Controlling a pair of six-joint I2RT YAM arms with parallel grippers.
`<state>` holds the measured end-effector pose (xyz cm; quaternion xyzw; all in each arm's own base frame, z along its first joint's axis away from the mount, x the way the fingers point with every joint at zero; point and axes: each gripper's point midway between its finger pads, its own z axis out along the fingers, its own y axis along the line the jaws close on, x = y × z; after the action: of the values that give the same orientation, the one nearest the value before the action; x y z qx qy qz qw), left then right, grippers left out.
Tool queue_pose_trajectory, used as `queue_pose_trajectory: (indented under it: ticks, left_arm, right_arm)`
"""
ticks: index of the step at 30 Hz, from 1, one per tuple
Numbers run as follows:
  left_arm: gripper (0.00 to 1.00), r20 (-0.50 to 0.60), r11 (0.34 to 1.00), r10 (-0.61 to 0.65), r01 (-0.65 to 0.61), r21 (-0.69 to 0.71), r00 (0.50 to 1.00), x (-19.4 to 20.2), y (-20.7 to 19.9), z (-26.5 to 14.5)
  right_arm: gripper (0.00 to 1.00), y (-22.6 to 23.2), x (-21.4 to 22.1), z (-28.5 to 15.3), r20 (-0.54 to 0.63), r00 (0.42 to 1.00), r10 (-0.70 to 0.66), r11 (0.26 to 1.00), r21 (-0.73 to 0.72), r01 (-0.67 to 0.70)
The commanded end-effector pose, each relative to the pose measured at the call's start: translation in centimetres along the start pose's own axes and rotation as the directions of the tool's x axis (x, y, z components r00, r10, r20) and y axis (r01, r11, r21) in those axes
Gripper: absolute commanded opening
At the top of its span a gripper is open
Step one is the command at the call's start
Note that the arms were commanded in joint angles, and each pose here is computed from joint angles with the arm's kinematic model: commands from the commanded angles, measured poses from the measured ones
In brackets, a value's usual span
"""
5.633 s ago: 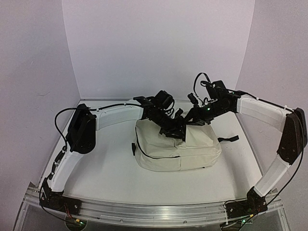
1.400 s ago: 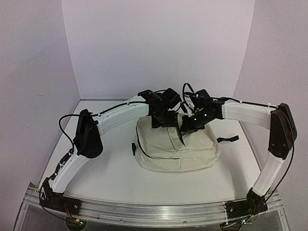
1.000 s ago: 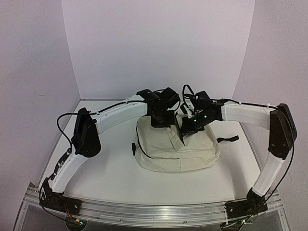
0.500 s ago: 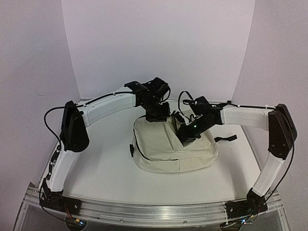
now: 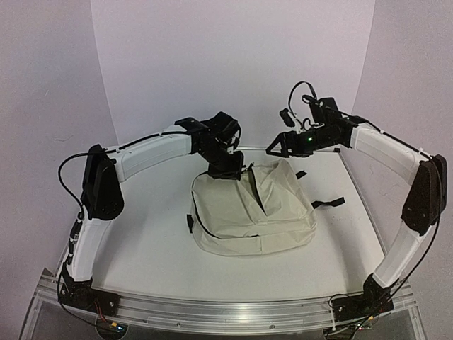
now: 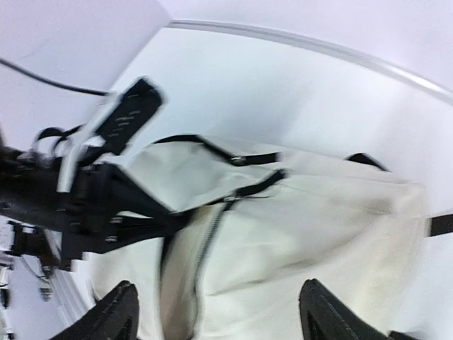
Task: Pack the student bag
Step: Adjust the student bag at the center of the board.
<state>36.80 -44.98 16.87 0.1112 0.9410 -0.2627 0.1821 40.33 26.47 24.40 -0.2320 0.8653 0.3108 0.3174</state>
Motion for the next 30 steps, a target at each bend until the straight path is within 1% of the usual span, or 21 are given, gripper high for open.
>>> queue_pose_trajectory:
  ticks: [1, 4, 6, 7, 11, 15, 19, 20, 21, 23, 25, 30]
  left_arm:
    - [0.0, 0.036, 0.997, 0.049, -0.051, 0.055, 0.998, -1.2, -1.2, -4.3]
    - [0.0, 0.033, 0.998, 0.041, -0.043, 0.051, 0.999, -1.3, -0.7, -4.1]
    - [0.0, 0.037, 0.998, 0.032, -0.034, 0.046, 0.999, -1.5, -0.3, -4.0]
    - [0.0, 0.041, 0.998, 0.029, -0.031, 0.046, 0.999, -1.7, -0.2, -3.9]
    - [0.0, 0.061, 0.999, 0.025, -0.027, 0.039, 0.998, -2.4, 0.3, -3.6]
    - [0.0, 0.067, 0.998, 0.027, -0.031, 0.053, 0.997, -3.4, 0.4, -3.0]
    - [0.0, 0.073, 0.994, 0.058, -0.064, 0.09, 0.996, -4.4, -0.4, -2.2]
    - [0.0, 0.074, 0.992, 0.069, -0.076, 0.104, 0.995, -4.7, -0.7, -2.0]
    - [0.0, 0.069, 0.989, 0.081, -0.089, 0.12, 0.994, -4.7, -1.0, -1.7]
    - [0.0, 0.073, 0.981, 0.103, -0.113, 0.158, 0.992, -5.1, -2.0, -1.7]
    - [0.0, 0.067, 0.972, 0.122, -0.133, 0.193, 0.99, -5.0, -2.5, -1.5]
    - [0.0, 0.058, 0.956, 0.17, -0.179, 0.233, 0.984, -4.5, -3.3, -2.0]
  right_arm:
    - [0.82, -5.0, 2.0, 2.7, -0.091, 0.995, -0.047, 0.994, 0.099, 0.056]
    - [0.88, -7.2, 4.4, 4.4, -0.163, 0.987, -0.007, 0.999, 0.037, 0.013]
    - [0.89, -7.5, 6.6, 5.2, -0.238, 0.971, 0.004, 1.0, -0.011, -0.006]
    - [0.87, -7.3, 7.7, 5.4, -0.273, 0.962, 0.008, 0.999, -0.037, -0.019]
    - [0.8, -4.7, 10.8, 4.6, -0.339, 0.939, 0.057, 0.981, -0.155, -0.115]
    - [0.78, -1.4, 14.6, 2.7, -0.404, 0.906, 0.127, 0.942, -0.237, -0.238]
    - [0.77, 3.2, 18.3, 1.4, -0.46, 0.881, 0.109, 0.923, -0.283, -0.261]
    - [0.77, 4.7, 19.2, 1.3, -0.471, 0.877, 0.093, 0.919, -0.298, -0.257]
    - [0.77, 6.2, 19.3, 1.1, -0.458, 0.886, 0.072, 0.917, -0.319, -0.24]
    - [0.77, 9.3, 20.1, 0.9, -0.464, 0.885, 0.041, 0.904, -0.36, -0.23]
    - [0.77, 11.2, 19.9, 0.3, -0.445, 0.895, -0.011, 0.897, -0.4, -0.188]
    - [0.77, 10.6, 16.9, -0.5, -0.347, 0.933, -0.099, 0.922, -0.386, -0.046]
